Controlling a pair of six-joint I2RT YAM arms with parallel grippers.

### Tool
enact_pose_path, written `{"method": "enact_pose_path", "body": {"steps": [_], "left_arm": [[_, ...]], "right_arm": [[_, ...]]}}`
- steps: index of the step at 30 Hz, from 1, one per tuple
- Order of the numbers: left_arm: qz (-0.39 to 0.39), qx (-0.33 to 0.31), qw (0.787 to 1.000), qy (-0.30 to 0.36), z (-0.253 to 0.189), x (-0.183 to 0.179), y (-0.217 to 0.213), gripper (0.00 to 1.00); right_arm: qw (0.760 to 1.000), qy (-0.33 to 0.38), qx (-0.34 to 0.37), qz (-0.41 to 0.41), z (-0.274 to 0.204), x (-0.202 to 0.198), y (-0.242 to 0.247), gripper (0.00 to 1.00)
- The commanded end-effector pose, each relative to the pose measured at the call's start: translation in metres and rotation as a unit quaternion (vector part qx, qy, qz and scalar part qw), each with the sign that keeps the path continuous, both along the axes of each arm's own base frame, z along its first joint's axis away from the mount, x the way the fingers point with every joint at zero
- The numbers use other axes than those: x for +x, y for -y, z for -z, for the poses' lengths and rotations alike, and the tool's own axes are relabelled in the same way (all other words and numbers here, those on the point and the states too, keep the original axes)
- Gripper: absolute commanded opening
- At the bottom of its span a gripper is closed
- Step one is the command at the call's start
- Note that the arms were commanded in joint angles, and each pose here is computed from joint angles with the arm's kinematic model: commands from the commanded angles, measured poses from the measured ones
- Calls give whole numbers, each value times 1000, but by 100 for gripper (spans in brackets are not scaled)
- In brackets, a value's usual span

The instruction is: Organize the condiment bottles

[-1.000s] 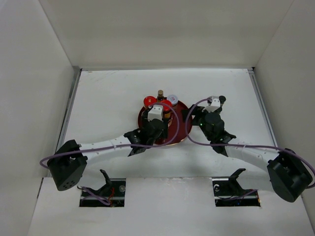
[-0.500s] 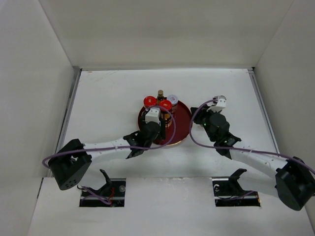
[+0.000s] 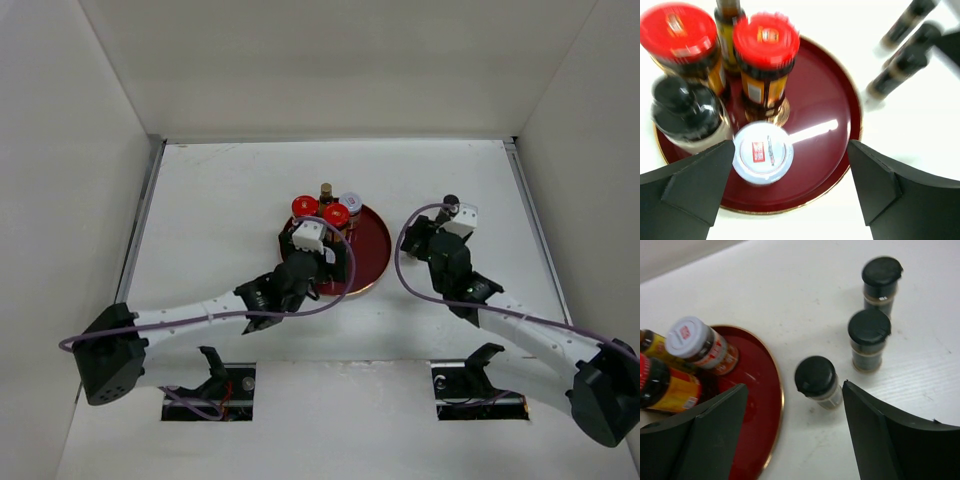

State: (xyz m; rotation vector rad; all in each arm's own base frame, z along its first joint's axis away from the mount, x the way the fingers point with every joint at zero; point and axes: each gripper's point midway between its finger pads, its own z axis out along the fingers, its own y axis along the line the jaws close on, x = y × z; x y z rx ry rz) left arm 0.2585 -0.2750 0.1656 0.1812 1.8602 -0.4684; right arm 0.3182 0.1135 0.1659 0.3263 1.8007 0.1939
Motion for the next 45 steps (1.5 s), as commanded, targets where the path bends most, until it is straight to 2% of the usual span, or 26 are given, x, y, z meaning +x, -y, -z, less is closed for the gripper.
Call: {"method": "enact_pose_path", "body": {"steps": [1,7,12,14,20,25,29,33,38,45], "left_arm": [[-29,-66,995,67,-51,4,-17,99],[-134,-159,970,123,-72,3,-101,95],[-245,-187,942,133,-46,4,-171,95],[-269,-198,934,127,-33,5,-185,95],[-272,-206,935,92,-6,14,-185,95],[-283,-219,931,76,7,19,-191,95],[-291,-221,929,64,16,22,-195,95],[-293,-221,929,56,23,25,-194,96],[-295,-223,928,54,25,26,-195,96],[-303,-228,924,50,28,27,-200,96]], "right_arm": [[999,-30,-22,26,10,-3,12,84],[998,-52,-30,18,21,4,9,83],[997,-63,-40,18,23,19,6,78],[996,-70,-47,16,26,25,5,76],[995,-78,-52,27,34,37,11,71],[995,-84,-54,29,41,43,11,54],[997,-51,-45,29,25,44,11,39],[999,-11,-35,36,-4,38,14,37],[999,24,-20,6,-40,24,-5,37],[995,21,-7,-95,-41,19,-89,37]]}}
